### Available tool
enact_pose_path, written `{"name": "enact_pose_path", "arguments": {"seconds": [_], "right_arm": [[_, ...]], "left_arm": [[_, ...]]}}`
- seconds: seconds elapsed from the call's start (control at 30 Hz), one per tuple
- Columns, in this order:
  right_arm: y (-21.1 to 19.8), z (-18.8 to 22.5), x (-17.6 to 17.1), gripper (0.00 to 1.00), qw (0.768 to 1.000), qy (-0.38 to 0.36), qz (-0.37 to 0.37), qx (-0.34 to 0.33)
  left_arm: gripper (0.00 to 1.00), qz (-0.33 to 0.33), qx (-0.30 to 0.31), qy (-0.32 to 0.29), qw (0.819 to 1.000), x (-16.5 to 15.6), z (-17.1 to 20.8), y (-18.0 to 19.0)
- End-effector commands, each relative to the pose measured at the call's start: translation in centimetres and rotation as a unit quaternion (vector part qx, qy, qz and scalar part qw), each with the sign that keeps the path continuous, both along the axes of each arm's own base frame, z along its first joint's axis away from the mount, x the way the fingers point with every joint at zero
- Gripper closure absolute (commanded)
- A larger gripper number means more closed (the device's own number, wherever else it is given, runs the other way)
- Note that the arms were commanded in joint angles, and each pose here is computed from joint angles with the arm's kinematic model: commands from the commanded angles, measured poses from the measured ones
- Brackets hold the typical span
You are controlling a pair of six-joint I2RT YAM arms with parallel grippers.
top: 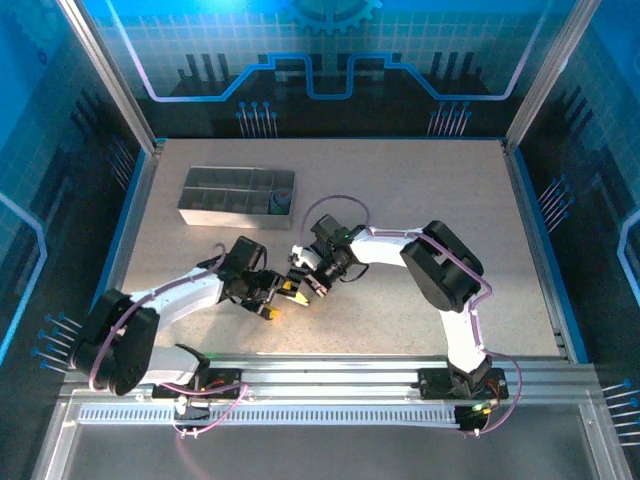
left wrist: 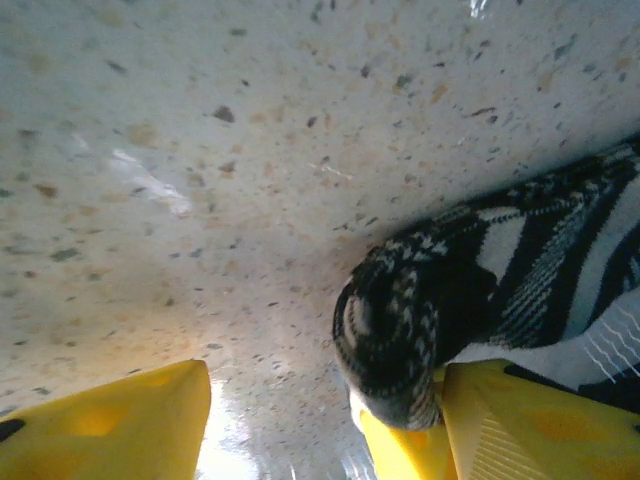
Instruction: Roll the socks
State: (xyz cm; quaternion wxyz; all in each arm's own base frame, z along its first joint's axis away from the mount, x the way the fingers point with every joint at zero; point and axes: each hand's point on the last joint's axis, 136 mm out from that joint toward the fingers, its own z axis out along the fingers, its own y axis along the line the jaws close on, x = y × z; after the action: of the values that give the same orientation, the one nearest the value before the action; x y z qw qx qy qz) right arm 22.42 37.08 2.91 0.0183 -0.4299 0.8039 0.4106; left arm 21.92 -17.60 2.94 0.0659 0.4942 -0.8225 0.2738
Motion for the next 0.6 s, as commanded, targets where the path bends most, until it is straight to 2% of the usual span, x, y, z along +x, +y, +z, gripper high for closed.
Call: {"name": "enact_pose_path", "arguments": {"seconds": [0.0, 0.17, 0.23, 0.3, 0.37, 0.43, 0.5, 0.57], "right_arm": [[-1.6, -2.1, -1.7, 1.0, 0.997, 0.071, -0.016, -0.035], [-2.0, -2.4, -1.8, 1.0, 0.995, 0.086, -0.018, -0.038], [-2.1, -2.4, -1.8, 1.0, 0.995, 0.087, -0.019, -0.038], [-2.2, -2.5, -1.8, 1.0, 0.996, 0.083, -0.019, -0.039], [-2.3, -2.4, -1.7, 1.0, 0.996, 0.075, -0.018, -0.042], [-2.4, -2.2, -1.6, 1.0, 0.997, 0.061, -0.014, -0.041], [-2.5, -1.7, -1.4, 0.98, 0.999, 0.039, -0.009, -0.037], [-2.5, -0.8, -1.3, 0.84, 1.0, -0.011, 0.0, -0.03]], "left_arm": [[0.41, 0.013, -0.006, 0.008, 1.0, 0.8, 0.1, -1.0], [0.45, 0.013, 0.0, 0.005, 1.0, 1.8, -0.2, -1.5], [0.53, 0.01, 0.006, 0.016, 1.0, 1.6, -0.6, -1.6], [0.65, 0.009, 0.018, 0.035, 0.999, 1.1, -0.9, -1.4], [0.83, 0.007, 0.034, 0.065, 0.997, 0.0, -1.3, -1.0], [0.96, 0.006, 0.048, 0.09, 0.995, -1.0, -1.5, -0.7], [1.0, 0.009, 0.061, 0.116, 0.991, -2.0, -1.7, -0.2], [1.0, 0.019, 0.068, 0.142, 0.987, -2.8, -1.8, 0.1]]}}
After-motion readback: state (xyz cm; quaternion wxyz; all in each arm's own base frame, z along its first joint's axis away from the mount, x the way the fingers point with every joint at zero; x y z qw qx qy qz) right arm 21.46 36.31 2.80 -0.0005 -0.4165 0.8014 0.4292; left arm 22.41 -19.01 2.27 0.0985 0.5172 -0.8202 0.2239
